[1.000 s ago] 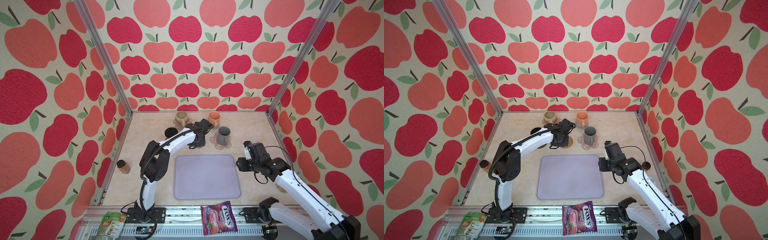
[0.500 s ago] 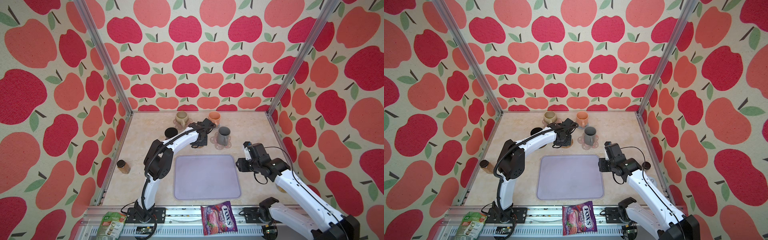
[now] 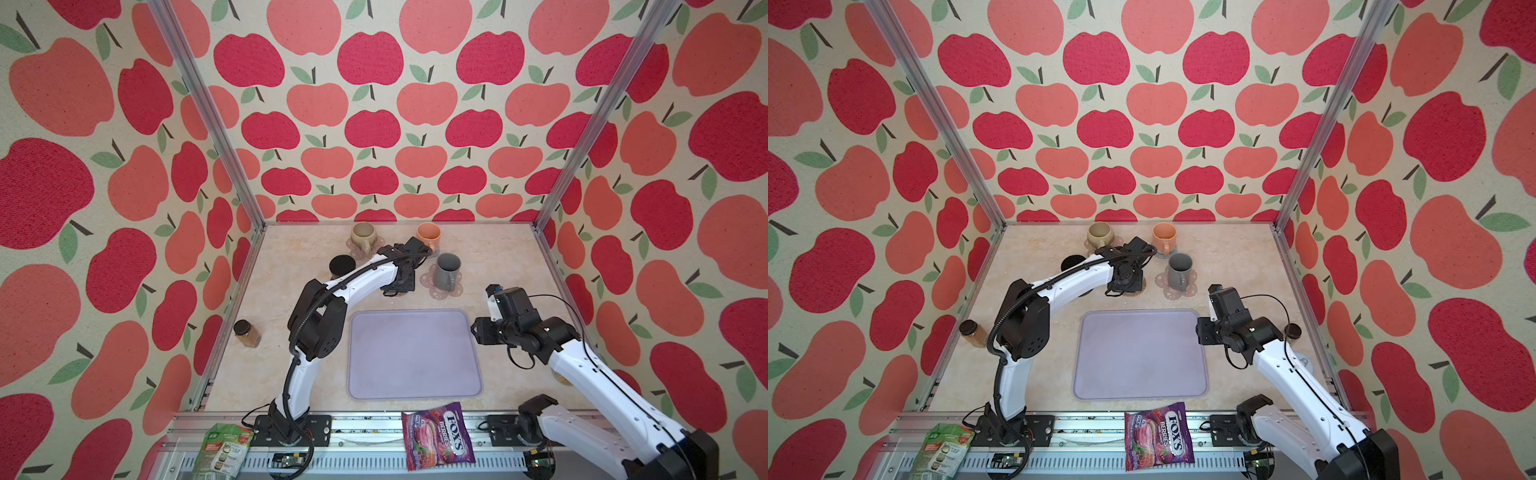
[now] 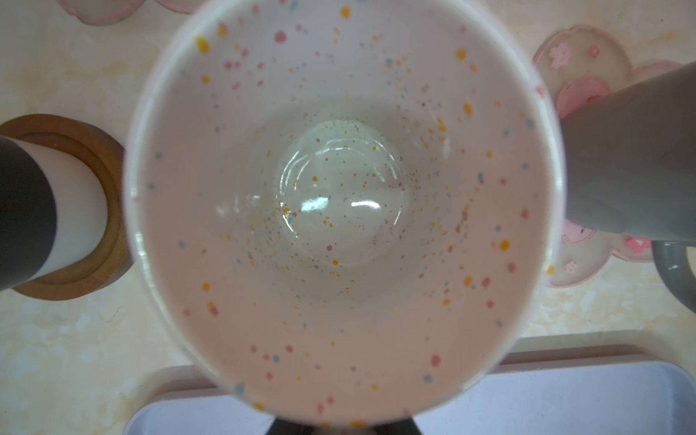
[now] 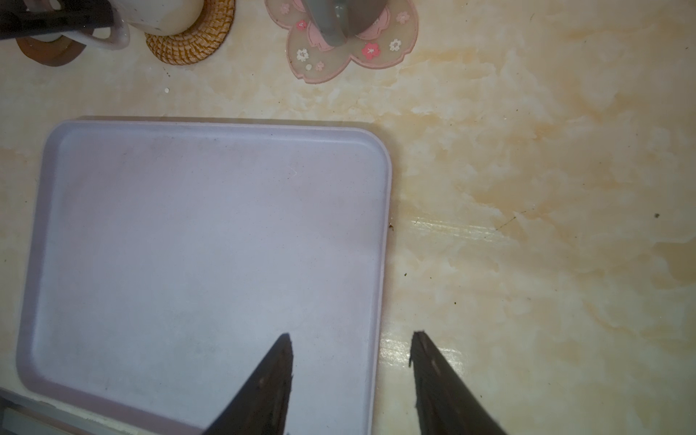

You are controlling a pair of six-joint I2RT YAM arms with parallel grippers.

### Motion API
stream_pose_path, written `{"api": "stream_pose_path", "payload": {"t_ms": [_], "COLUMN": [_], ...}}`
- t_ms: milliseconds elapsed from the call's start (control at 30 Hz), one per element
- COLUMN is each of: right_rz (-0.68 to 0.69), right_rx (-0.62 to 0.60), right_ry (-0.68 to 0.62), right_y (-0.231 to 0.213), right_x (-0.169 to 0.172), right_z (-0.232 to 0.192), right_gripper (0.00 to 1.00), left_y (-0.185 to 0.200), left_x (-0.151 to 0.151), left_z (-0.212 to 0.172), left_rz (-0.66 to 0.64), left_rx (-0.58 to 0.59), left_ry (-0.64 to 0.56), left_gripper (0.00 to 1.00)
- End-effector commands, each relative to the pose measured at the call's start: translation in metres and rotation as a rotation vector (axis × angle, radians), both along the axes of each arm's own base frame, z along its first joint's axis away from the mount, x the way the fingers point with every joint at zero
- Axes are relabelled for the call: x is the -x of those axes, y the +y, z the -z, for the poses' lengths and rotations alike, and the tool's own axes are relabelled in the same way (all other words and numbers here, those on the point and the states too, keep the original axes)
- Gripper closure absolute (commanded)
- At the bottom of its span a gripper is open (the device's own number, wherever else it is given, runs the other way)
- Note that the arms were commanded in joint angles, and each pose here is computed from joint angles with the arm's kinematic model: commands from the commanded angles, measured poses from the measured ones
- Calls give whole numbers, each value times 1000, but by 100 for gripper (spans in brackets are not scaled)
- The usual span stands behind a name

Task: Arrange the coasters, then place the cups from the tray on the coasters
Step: 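Lower white mug with left gripper onto the rattan coaster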

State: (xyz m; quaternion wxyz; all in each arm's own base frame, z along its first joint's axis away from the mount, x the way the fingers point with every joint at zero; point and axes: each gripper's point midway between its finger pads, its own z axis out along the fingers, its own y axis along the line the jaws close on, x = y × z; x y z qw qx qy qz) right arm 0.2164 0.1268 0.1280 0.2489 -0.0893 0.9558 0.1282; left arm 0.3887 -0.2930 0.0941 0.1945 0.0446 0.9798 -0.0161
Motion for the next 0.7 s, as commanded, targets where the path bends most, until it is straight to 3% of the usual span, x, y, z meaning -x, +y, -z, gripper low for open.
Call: {"api": "stream_pose_path", "payload": {"t_ms": [0,667], "right_rz": [-10,-13], "right_rx": [-11,-18], "right_ry": [5,10], "right_y": [2,3], "right_x": [-1,1], "right_z": [2,2], "right_gripper": [46,46], "left_y": [-1,3], "left_x": [-11,-8], "left_z": [-13,6], "left_rz": [-34,-54], "left_rx": [14,14], "left_ry": [-60,-18], "left_gripper": [100,100]}}
